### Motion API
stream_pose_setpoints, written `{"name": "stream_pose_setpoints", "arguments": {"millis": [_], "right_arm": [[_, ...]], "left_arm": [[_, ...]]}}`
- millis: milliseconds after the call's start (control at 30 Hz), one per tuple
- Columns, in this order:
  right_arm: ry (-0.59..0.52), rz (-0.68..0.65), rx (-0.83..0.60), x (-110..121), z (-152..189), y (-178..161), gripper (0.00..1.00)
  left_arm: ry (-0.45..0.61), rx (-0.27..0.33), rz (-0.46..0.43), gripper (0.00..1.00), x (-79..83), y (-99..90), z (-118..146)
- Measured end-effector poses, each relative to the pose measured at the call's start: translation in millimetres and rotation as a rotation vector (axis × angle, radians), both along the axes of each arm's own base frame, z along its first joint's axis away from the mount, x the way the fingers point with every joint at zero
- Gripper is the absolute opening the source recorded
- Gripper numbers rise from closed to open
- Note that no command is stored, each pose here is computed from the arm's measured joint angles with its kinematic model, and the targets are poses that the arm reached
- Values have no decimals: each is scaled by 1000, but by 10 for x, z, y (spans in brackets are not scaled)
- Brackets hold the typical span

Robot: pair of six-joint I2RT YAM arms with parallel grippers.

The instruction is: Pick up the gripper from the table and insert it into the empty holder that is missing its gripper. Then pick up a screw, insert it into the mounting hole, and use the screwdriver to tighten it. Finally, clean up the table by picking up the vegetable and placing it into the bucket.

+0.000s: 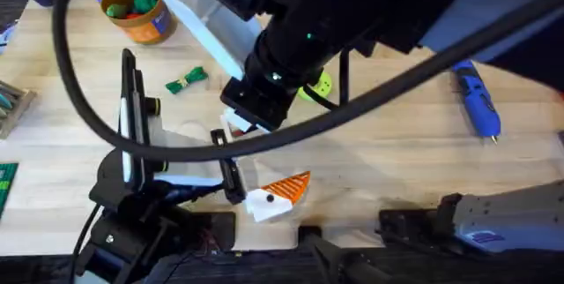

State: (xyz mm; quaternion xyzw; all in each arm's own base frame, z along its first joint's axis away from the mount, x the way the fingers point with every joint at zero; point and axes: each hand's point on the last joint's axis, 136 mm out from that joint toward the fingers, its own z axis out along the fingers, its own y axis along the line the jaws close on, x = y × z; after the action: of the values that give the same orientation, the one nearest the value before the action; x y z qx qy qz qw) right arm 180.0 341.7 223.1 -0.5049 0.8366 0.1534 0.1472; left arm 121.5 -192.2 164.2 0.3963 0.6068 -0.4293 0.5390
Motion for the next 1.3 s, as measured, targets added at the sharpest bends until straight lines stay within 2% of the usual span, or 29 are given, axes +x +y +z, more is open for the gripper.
{"name": "stream_pose_setpoints", "arguments": {"millis": [1033,1133,1300], "right_arm": [[2,0,-4,-2,-31,-3,8],[2,3,-3,-4,-30,0,118],[4,4,-2,-6,-29,2,155]], "left_arm": [[0,0,0,993,-1,0,1],[0,0,0,993,0,0,0],[0,0,0,993,0,0,0]]}}
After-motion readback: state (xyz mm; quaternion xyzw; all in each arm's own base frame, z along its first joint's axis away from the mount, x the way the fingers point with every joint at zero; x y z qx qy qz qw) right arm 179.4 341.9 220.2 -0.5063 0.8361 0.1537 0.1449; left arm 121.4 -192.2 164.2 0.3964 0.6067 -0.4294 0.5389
